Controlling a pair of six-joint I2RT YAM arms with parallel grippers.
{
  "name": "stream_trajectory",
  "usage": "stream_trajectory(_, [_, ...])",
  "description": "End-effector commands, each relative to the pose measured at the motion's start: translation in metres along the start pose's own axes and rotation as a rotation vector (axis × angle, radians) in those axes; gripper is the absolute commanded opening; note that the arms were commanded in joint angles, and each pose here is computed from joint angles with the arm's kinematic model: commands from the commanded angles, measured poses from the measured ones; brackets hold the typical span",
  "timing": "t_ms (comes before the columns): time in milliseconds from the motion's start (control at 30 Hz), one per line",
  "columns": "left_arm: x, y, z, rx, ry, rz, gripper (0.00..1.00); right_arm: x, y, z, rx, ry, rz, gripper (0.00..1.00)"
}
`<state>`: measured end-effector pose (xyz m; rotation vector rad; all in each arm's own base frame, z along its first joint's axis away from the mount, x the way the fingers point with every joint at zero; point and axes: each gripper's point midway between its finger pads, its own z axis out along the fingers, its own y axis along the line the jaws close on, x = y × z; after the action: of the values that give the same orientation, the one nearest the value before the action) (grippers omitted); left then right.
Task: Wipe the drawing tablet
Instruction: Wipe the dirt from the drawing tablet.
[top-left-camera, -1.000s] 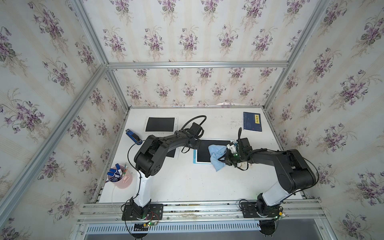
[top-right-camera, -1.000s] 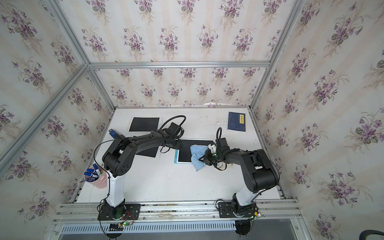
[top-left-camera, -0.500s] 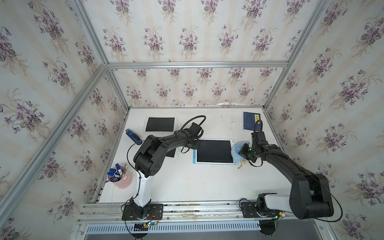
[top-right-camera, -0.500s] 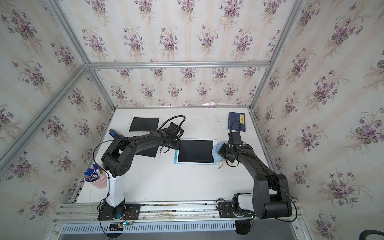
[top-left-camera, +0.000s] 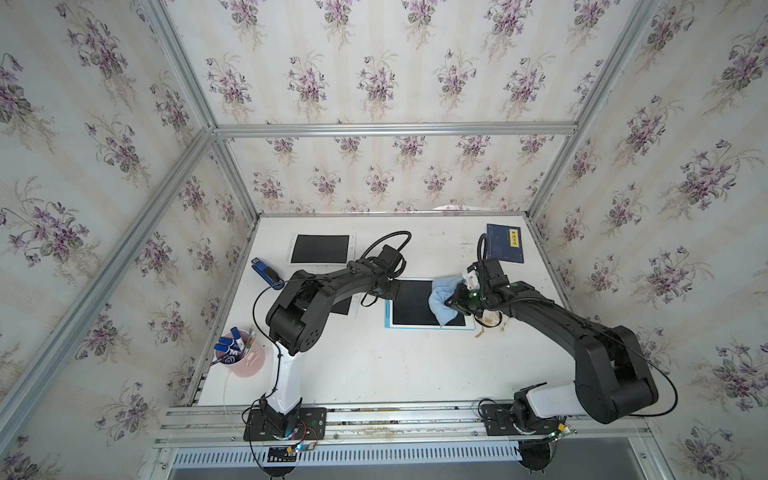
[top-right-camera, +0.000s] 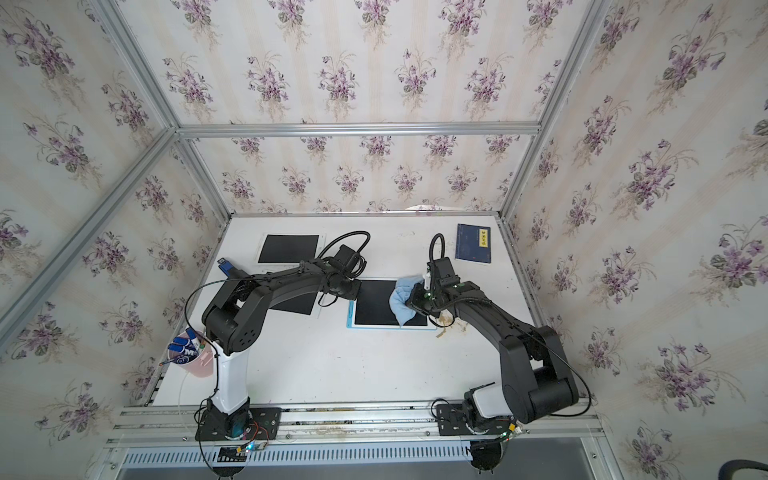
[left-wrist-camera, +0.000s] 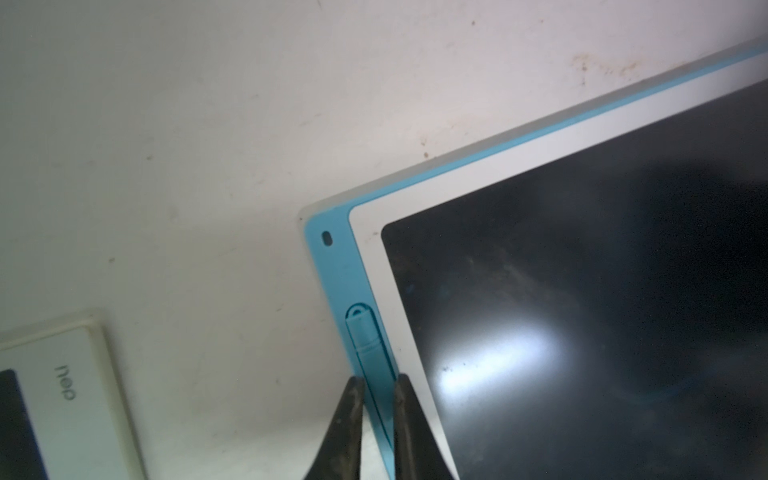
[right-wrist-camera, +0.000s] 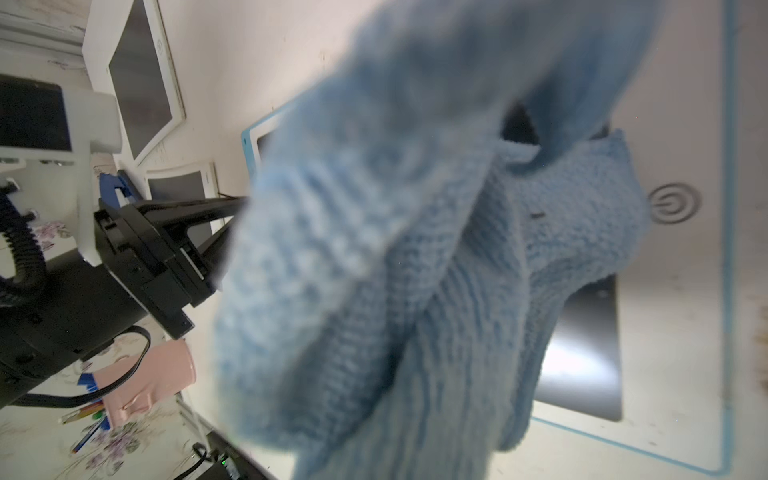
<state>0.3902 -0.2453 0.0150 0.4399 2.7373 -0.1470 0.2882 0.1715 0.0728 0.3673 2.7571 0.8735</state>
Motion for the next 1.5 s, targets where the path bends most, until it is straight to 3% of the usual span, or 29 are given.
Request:
stream_trajectory(0, [0.058, 0.024, 0.001, -0.097, 0.227, 0.033, 0.16, 0.009, -0.010, 0.011, -0.025, 0.046, 0.045, 0.00])
stream_trajectory(133, [0.057, 0.024, 0.001, -0.097, 0.227, 0.034, 0.16, 0.014, -0.067, 0.006, 0.001, 0.059, 0.204, 0.00])
stream_trajectory(233, [0.057, 0.024, 0.001, -0.097, 0.226, 0.036, 0.16, 0.000, -0.105, -0.019, 0.039, -0.023, 0.295, 0.00])
stream_trajectory(400, [0.057, 0.024, 0.000, -0.097, 0.223, 0.036, 0.16, -0.032, -0.094, -0.057, 0.033, -0.147, 0.259, 0.00])
stream_trajectory(567, [0.057, 0.024, -0.002, -0.097, 0.220, 0.032, 0.16, -0.049, -0.074, -0.067, -0.031, -0.177, 0.245, 0.00])
stream_trajectory(733, [0.058, 0.025, -0.003, -0.101, 0.218, 0.034, 0.16, -0.045, -0.025, -0.054, -0.225, -0.100, 0.182, 0.00])
stream_trajectory(967, [0.058, 0.028, -0.002, -0.105, 0.222, 0.028, 0.16, 0.009, 0.059, -0.034, -0.501, 0.158, 0.108, 0.00])
stream_trajectory(1267, [0.059, 0.028, 0.001, -0.105, 0.228, 0.028, 0.16, 0.057, 0.051, -0.017, -0.662, 0.397, 0.328, 0.00])
stream_trajectory(1467, [0.058, 0.027, 0.000, -0.105, 0.227, 0.027, 0.16, 0.058, 0.028, -0.006, -0.574, 0.374, 0.347, 0.00])
